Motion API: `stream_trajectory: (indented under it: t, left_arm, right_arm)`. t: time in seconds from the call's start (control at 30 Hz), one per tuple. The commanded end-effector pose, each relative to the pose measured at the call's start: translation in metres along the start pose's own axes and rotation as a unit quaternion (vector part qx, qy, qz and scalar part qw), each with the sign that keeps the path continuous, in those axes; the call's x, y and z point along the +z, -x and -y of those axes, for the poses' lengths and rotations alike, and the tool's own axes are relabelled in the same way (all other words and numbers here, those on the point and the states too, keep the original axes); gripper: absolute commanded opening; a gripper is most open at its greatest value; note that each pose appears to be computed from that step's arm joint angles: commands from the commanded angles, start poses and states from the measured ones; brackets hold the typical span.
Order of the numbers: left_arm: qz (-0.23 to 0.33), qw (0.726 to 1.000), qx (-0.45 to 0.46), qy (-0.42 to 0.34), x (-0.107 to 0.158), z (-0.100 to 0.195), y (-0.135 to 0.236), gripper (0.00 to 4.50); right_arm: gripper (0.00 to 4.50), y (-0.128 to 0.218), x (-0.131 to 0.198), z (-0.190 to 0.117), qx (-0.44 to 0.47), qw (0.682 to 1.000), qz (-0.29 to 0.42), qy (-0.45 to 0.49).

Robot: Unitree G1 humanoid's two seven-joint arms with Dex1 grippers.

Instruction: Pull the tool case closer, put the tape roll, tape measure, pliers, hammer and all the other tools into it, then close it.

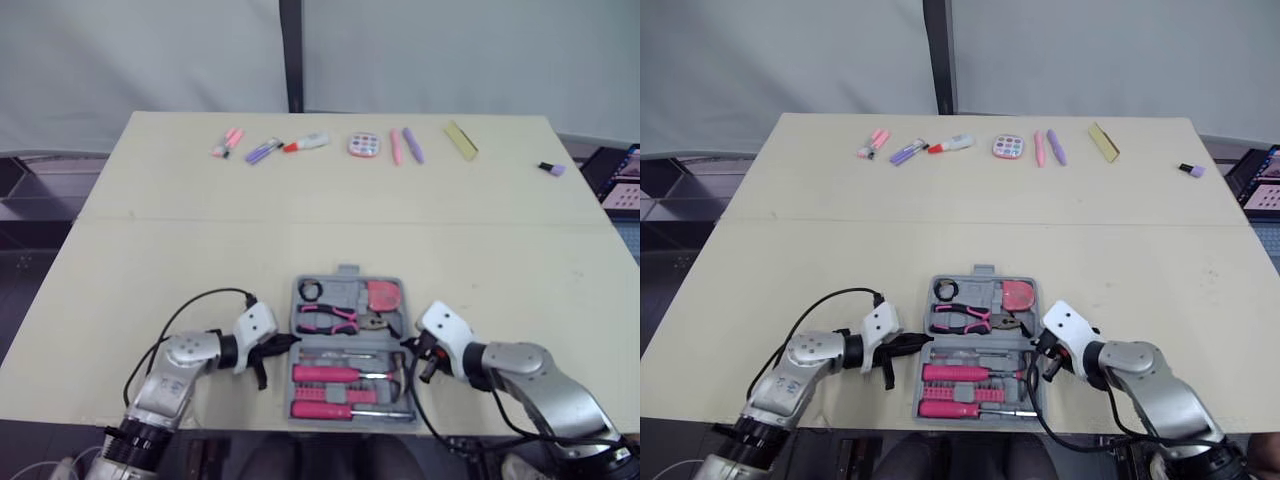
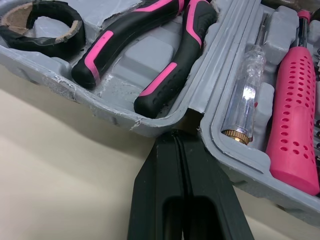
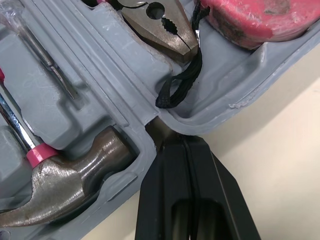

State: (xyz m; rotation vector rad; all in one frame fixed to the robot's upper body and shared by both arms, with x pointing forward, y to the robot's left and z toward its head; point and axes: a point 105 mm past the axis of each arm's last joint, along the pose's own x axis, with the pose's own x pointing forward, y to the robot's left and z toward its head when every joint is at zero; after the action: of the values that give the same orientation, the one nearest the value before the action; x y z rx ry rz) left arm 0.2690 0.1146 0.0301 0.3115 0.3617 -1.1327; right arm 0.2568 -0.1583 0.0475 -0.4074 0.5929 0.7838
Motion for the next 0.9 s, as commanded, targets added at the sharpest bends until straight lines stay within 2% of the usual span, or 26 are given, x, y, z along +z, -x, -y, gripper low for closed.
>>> stream_trajectory:
  t: [0.03,0.3,0.53,0.9]
  left_arm:
    - [0.013,0.999,-0.037,-0.003,0.006,0.018,-0.007,0.0]
    - [0.009,0.999,-0.033,-0.003,0.005,0.016,-0.004,0.0]
    - [-0.007,1.0,0.002,0.0,-0.004,-0.001,0.008,0.0]
    - [0.01,0.996,0.088,-0.001,-0.002,-0.041,0.059,0.0]
  right_arm:
    - [0.02,-0.001,0.017,-0.021,0.041,0.998,0.036,0.013]
    - [0.02,-0.001,0.015,-0.022,0.043,0.998,0.034,0.011]
    - [0.02,0.005,0.007,-0.008,0.016,1.0,0.021,0.008]
    - [0.02,0.028,-0.008,0.028,-0.048,0.999,0.011,-0.007]
